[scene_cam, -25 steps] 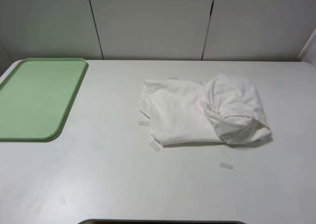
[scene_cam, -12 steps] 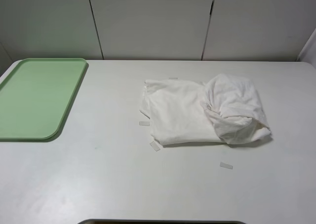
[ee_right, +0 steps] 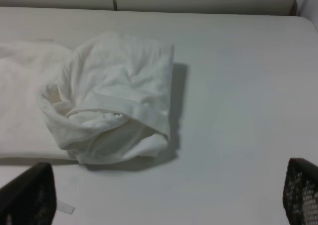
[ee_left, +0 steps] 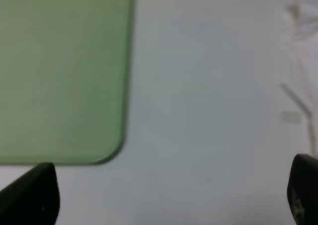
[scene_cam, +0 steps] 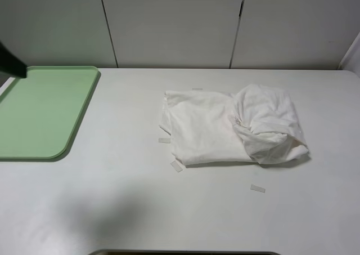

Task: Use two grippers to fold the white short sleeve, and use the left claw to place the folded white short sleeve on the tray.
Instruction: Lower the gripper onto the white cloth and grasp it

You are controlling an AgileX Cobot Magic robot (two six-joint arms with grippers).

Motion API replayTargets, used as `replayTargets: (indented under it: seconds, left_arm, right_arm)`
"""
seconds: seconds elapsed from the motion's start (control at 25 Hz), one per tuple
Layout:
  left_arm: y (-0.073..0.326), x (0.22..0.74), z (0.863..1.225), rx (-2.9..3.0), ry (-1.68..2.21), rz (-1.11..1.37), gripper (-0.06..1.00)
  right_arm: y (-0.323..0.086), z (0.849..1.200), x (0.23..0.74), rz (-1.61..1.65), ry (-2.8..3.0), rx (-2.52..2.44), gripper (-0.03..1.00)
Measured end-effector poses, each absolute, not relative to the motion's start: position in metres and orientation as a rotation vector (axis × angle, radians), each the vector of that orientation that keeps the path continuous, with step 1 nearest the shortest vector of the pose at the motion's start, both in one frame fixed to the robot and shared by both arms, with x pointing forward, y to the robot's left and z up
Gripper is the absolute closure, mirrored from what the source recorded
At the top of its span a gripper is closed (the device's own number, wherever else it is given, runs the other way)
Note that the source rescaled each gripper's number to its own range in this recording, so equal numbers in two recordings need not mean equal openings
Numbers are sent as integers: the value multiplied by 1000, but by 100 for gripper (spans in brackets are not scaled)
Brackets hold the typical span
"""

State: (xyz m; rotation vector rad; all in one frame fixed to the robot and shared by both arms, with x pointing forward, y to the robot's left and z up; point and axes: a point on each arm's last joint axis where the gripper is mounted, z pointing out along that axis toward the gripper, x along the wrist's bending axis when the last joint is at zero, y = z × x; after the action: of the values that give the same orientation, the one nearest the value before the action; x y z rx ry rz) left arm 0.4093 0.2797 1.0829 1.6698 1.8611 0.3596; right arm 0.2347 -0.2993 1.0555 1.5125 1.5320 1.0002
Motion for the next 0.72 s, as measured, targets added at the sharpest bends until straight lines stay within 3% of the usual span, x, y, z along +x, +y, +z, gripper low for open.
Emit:
replayTargets:
  seconds: [0.36, 0.72]
  left_arm:
    - [227, 512, 1023, 1795, 1754, 77, 4]
    - [154, 549, 955, 1946, 1697, 6, 4]
  right_arm:
    - [-299, 1056, 235, 1000, 1532, 1513, -3]
    - [-299, 1056, 235, 1000, 1532, 1513, -3]
